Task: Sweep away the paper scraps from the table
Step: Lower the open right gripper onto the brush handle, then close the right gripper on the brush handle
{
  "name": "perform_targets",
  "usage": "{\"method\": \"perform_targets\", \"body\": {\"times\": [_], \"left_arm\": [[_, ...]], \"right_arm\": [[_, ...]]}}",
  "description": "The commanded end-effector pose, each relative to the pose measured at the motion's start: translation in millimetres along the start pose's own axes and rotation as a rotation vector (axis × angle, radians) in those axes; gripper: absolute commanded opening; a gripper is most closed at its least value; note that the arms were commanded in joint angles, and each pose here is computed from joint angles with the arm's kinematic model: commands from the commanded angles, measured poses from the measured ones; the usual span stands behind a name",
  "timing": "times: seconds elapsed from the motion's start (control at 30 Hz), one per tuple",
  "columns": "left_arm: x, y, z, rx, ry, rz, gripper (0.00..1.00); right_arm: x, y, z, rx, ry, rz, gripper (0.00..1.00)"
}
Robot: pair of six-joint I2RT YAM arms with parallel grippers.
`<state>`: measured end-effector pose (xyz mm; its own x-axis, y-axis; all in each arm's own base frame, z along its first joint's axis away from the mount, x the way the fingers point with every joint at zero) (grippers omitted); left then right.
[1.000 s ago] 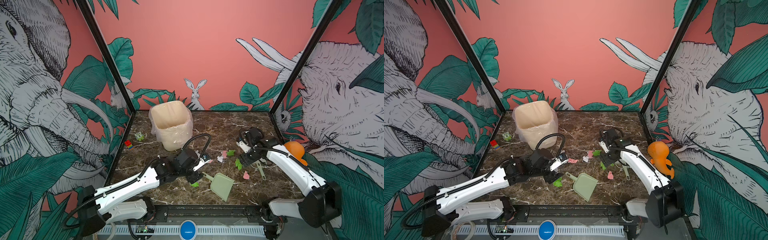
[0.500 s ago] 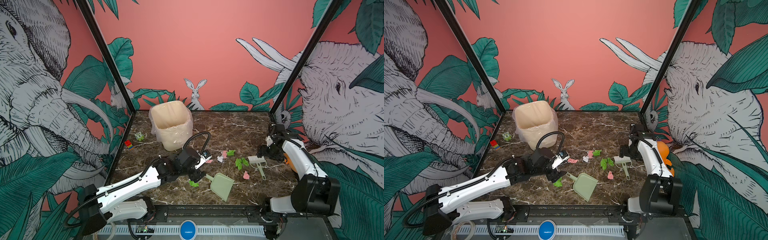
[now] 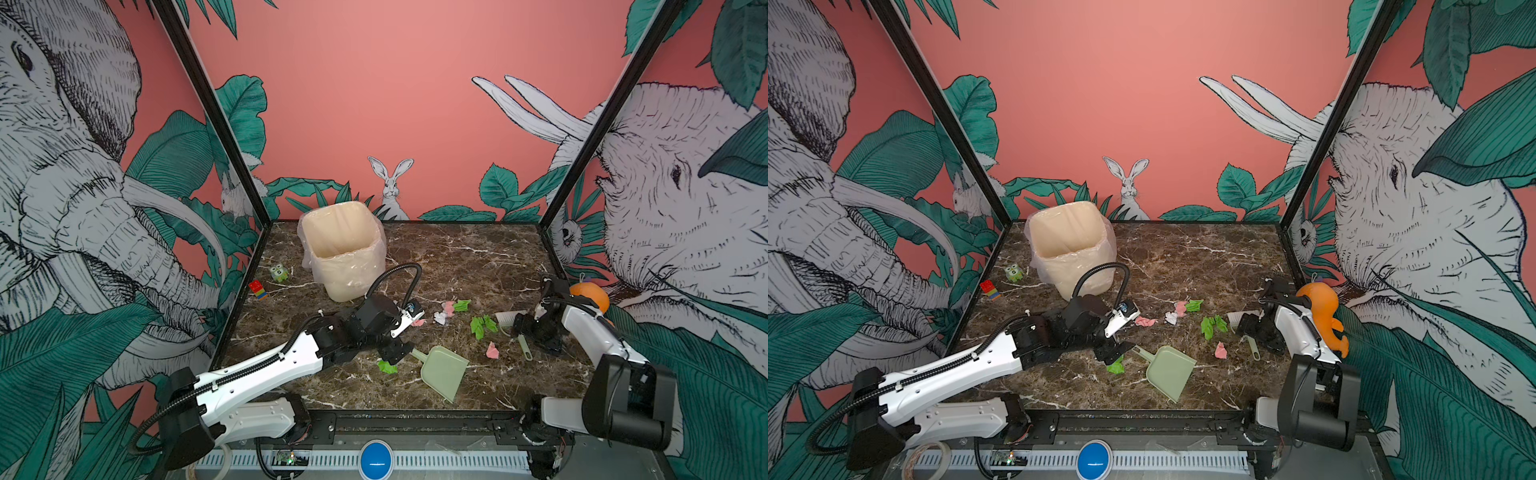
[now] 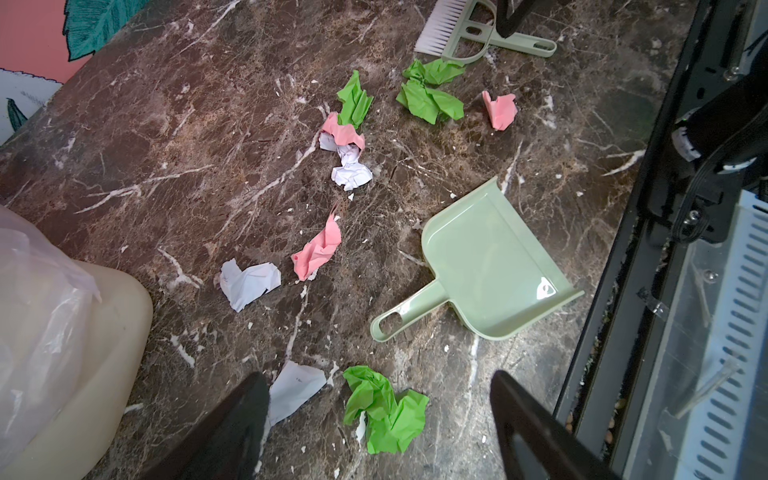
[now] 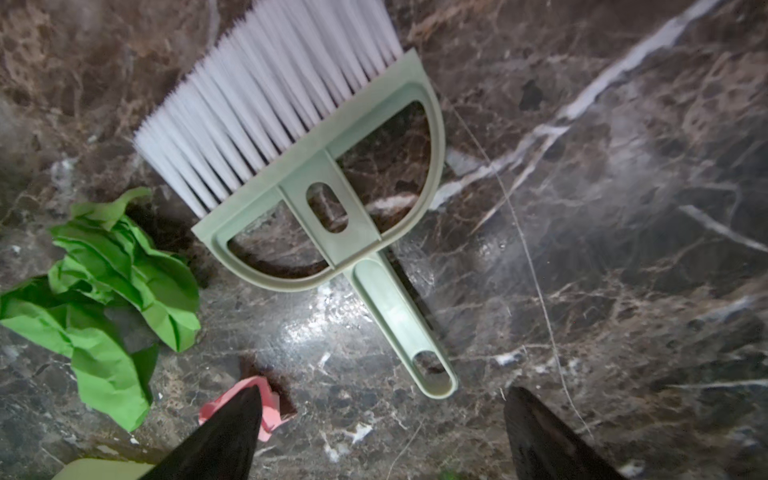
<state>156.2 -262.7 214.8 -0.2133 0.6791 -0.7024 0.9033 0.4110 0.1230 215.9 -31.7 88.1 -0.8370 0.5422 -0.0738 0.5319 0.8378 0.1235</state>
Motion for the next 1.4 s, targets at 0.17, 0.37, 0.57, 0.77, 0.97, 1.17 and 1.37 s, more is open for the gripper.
{"method": "perform_targets", "body": {"times": [0.17, 0.37, 0.57, 0.77, 0.97, 1.17, 1.37], "left_arm": [[2.8, -0.7, -4.2, -0.005, -0.015, -0.013, 0.85], [0.8, -0.8, -1.7, -0.002, -0.019, -0.017, 0.85], [0.8, -1.0, -0.1, -0.001, -0.017, -0.014, 0.85], [1.7, -1.0, -0.2, -0.002, -0.016, -0.010, 0.86], [3.3, -0.2, -1.0, -0.009, -0.011, -0.006, 0.86], [3.1, 0.2, -1.7, -0.012, -0.011, -0.007, 0.86], [2.8, 0.6, -2.8, -0.014, -0.008, -0.011, 0.86]], "right_arm": [[-4.3, 5.5, 19.8, -0.064, 0.003, 0.037, 0.90], [6.8, 9.5, 28.3, -0.110, 0.035, 0.044, 0.89], [15.0, 15.9, 31.8, -0.121, 0.056, 0.005, 0.87], [11.9, 12.3, 31.4, -0.033, 0.047, -0.028, 0.75], [5.5, 4.0, 36.6, 0.044, 0.026, -0.046, 0.50], [4.7, 7.1, 45.7, 0.083, 0.046, -0.081, 0.34], [4.9, 10.1, 49.6, 0.106, 0.067, -0.102, 0.25]]}}
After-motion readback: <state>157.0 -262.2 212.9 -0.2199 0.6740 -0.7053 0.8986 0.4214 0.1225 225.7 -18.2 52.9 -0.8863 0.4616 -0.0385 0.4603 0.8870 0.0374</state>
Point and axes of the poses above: each gripper's point midway between its finger pads, its own z axis out along the fingers, its own y axis along the line the jaws close on, x = y × z, the point moved 4 cm from there along -z, back along the fingers, and after that the axes turned 5 degrees about z, right-handed, at the moved point
